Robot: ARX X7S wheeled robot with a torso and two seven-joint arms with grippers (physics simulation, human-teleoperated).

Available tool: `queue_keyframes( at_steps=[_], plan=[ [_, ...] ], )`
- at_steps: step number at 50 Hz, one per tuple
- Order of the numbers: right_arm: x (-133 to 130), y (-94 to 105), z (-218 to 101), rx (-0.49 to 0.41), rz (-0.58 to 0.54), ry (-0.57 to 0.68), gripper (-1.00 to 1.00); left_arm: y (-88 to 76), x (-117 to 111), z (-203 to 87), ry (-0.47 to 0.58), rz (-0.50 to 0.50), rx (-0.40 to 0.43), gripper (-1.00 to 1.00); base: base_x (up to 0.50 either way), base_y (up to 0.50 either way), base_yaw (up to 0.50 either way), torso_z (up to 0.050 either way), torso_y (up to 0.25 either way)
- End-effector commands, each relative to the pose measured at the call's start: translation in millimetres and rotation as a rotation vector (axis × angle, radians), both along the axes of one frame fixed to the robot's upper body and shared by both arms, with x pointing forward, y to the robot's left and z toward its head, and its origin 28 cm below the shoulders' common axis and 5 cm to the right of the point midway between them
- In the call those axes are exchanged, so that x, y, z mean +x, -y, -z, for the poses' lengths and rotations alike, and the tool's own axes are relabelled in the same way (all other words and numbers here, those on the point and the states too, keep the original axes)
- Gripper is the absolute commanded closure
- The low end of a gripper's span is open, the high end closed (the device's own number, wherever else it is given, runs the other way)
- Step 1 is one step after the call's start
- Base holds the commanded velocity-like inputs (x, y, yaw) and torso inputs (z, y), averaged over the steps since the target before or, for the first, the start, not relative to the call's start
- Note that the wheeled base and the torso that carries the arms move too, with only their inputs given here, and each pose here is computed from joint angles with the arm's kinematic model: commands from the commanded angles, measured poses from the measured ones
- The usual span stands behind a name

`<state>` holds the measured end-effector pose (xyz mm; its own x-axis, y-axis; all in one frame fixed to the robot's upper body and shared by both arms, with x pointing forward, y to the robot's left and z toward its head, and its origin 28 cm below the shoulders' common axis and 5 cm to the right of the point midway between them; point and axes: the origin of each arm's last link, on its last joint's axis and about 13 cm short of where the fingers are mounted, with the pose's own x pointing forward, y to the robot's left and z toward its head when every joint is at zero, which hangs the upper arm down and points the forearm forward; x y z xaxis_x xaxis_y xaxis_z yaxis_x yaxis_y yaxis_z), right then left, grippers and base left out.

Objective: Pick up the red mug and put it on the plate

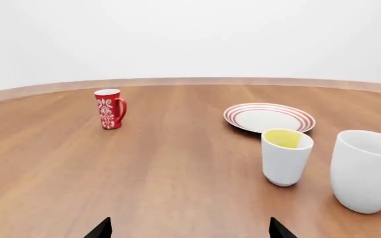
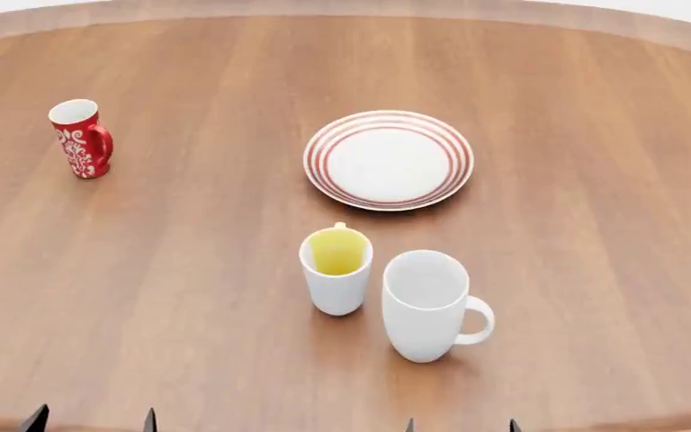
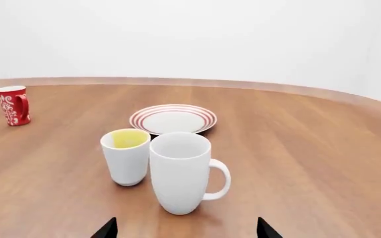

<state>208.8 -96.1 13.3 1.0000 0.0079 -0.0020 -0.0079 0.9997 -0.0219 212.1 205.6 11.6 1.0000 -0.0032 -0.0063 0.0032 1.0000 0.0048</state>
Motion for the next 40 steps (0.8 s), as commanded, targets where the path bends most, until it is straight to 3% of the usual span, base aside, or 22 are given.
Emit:
queue_keyframes(
  at_steps=[1,8,14,20,33,40],
  plan=[
    [2,-0.8,1,0.012,0.01,-0.007,-1.0,1.4,-1,0,0.002,0.005,0.004,-1.0,0.0,0.0,0.0,0.0,0.0],
    [7,-0.2,-9,0.003,0.014,-0.037,-1.0,0.0,1,-5,-0.008,0.003,-0.004,-1.0,0.0,0.0,0.0,0.0,0.0],
    [23,0.9,-67,0.047,-0.075,-0.072,-1.0,-2.2,18,-77,0.014,0.041,0.006,-1.0,0.0,0.0,0.0,0.0,0.0],
    [33,4.8,-91,0.067,-0.078,-0.067,-1.0,-3.8,29,-117,0.069,0.061,0.026,-1.0,0.0,0.0,0.0,0.0,0.0],
    [40,5.9,-92,0.057,-0.06,-0.064,-1.0,-3.6,33,-111,0.066,0.068,0.031,-1.0,0.0,0.0,0.0,0.0,0.0],
    [61,25.8,-99,0.051,0.072,-0.07,-1.0,-5.8,33,-110,0.067,0.066,0.027,-1.0,0.0,0.0,0.0,0.0,0.0]
  ],
)
